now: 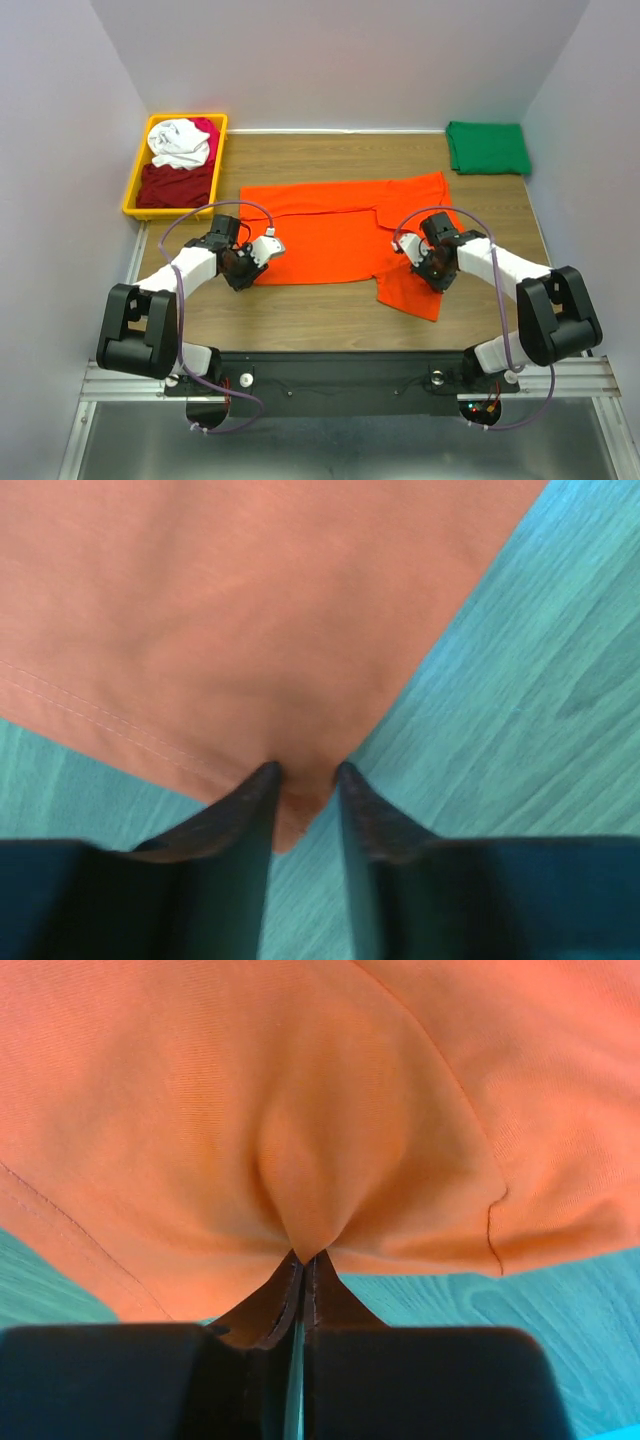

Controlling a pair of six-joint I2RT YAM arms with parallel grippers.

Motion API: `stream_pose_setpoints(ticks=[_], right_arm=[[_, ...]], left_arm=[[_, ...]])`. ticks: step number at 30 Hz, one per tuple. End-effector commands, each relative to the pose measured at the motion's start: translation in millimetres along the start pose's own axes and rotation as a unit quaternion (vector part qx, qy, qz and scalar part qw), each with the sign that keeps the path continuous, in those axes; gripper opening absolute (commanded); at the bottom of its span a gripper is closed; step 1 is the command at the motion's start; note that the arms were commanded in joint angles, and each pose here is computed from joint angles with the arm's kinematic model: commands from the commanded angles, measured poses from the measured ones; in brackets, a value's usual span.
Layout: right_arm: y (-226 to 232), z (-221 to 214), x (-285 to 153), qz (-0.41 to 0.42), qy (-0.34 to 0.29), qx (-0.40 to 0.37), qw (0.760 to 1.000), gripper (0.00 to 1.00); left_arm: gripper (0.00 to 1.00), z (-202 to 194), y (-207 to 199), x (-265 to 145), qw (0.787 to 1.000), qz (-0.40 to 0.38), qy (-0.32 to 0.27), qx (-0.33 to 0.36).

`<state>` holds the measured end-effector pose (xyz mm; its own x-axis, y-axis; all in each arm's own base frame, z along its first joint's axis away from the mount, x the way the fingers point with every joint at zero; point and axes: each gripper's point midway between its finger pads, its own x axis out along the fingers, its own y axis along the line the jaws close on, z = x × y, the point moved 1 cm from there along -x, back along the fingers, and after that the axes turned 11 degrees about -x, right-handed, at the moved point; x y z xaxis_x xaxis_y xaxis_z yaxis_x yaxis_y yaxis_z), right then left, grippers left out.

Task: Fold and stack the t-shirts
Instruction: Fold the tshirt

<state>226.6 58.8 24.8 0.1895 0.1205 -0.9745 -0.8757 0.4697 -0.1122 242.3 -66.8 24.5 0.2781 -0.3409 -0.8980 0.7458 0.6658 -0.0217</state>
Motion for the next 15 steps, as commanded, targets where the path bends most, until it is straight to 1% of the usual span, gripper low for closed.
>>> stream_pose_setpoints(ticks=[1,2,3,4,5,6,8,13,15], right_arm=[[9.1,-11.5,5.9,0.001,0.012,0.008,1.0,0.01],[9.4,-10.4,-2.7,-0.003,0.005,0.009,1.0,0.01],[8.7,-8.9,-7.8,-0.007,0.001,0.012,1.0,0.01],[8.6,-7.5,-14.3,-0.008,-0.002,0.016,1.0,0.01],[7.3,-3.4,-23.3,-0.017,-0.016,0.017,1.0,0.01],[5.0,0.3,-30.0,-0.022,-0.025,0.018,0.999,0.01],[9.3,0.0,-40.2,-0.016,-0.028,0.022,0.999,0.01],[17.0,-0.4,-61.7,-0.012,-0.04,0.024,0.999,0.01],[16.8,-0.4,-73.7,-0.024,-0.05,0.022,0.998,0.01]], left_arm=[[0.32,-26.5,-0.8,7.9,0.999,0.009,0.044,0.009],[0.26,-23.1,0.9,6.3,0.999,0.012,0.04,0.011],[0.17,-19.7,2.4,3.3,0.999,0.016,0.035,0.012],[0.14,-18.7,2.4,1.1,0.999,0.017,0.034,0.014],[0.08,-14.3,4.0,-2.2,0.999,0.02,0.028,0.016],[0.04,-14.7,2.8,-4.7,0.999,0.017,0.03,0.017],[0.0,-9.5,3.3,-10.0,0.999,0.018,0.024,0.024],[0.0,-14.4,-9.5,-22.3,0.999,-0.006,0.03,0.037],[0.0,-13.0,-13.0,-29.5,0.999,-0.008,0.023,0.041]])
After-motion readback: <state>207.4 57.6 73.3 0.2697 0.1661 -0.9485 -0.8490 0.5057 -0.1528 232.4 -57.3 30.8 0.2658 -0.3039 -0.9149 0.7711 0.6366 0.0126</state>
